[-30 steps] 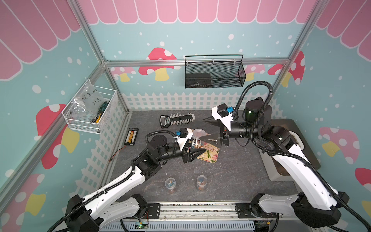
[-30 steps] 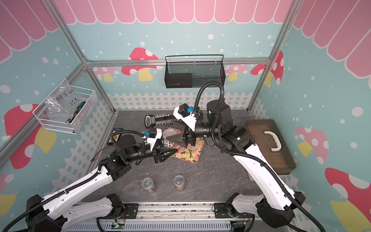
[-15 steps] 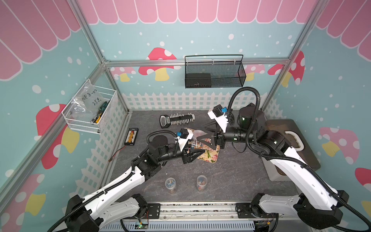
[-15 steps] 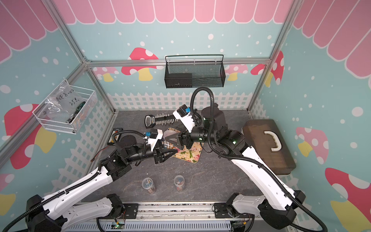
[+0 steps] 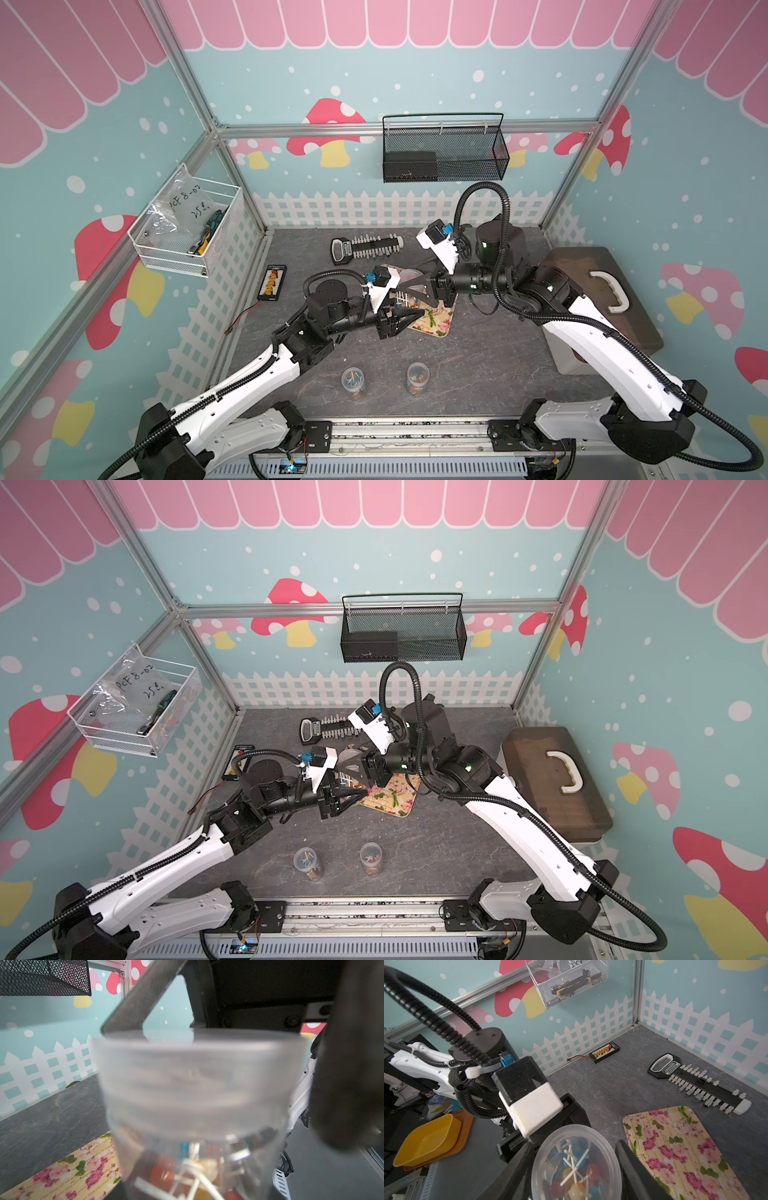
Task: Pour the candies out of the jar
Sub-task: Unscrew the lid from the jar.
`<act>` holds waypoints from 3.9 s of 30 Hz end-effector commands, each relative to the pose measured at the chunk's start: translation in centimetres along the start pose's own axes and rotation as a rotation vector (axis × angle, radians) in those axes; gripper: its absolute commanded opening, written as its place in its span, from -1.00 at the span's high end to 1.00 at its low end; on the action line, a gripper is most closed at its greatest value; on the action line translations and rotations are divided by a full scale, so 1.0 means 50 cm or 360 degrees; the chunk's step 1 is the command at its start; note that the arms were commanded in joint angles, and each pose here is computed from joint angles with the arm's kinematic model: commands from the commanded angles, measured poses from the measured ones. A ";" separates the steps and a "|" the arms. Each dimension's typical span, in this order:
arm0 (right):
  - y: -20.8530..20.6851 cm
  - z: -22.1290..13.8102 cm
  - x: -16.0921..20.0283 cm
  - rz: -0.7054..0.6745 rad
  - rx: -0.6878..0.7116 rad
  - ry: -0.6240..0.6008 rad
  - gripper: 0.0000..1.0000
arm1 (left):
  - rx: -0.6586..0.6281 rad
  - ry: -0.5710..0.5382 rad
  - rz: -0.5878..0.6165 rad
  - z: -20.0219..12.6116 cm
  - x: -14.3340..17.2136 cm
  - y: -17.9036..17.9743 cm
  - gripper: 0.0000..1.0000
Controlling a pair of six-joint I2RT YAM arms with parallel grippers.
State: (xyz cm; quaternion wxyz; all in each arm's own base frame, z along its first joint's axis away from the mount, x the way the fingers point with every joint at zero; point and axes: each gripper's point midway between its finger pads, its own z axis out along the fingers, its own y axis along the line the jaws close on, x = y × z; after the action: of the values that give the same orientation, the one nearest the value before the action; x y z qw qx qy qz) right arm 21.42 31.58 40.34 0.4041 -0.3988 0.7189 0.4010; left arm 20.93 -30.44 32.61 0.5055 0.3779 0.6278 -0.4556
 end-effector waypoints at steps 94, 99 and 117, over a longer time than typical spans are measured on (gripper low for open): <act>0.128 -0.073 -0.061 -0.0938 -0.0542 -0.0115 0.27 | 0.0045 -0.0048 0.0055 -0.017 -0.030 -0.022 0.18; 0.112 -0.067 -0.056 -0.0859 -0.0474 -0.0082 -0.36 | 0.0043 -0.0052 0.0055 -0.015 -0.030 -0.020 0.18; 0.063 -0.099 -0.089 -0.0318 -0.0096 -0.0162 -0.68 | 0.0024 -0.0046 0.0052 -0.013 -0.027 -0.014 0.18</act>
State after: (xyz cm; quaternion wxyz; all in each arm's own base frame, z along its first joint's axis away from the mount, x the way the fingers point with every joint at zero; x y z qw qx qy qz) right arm 18.07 29.35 47.04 0.4734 -0.5048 0.6095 0.3867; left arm 20.02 -30.23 34.20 0.5163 0.3903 0.6067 -0.4615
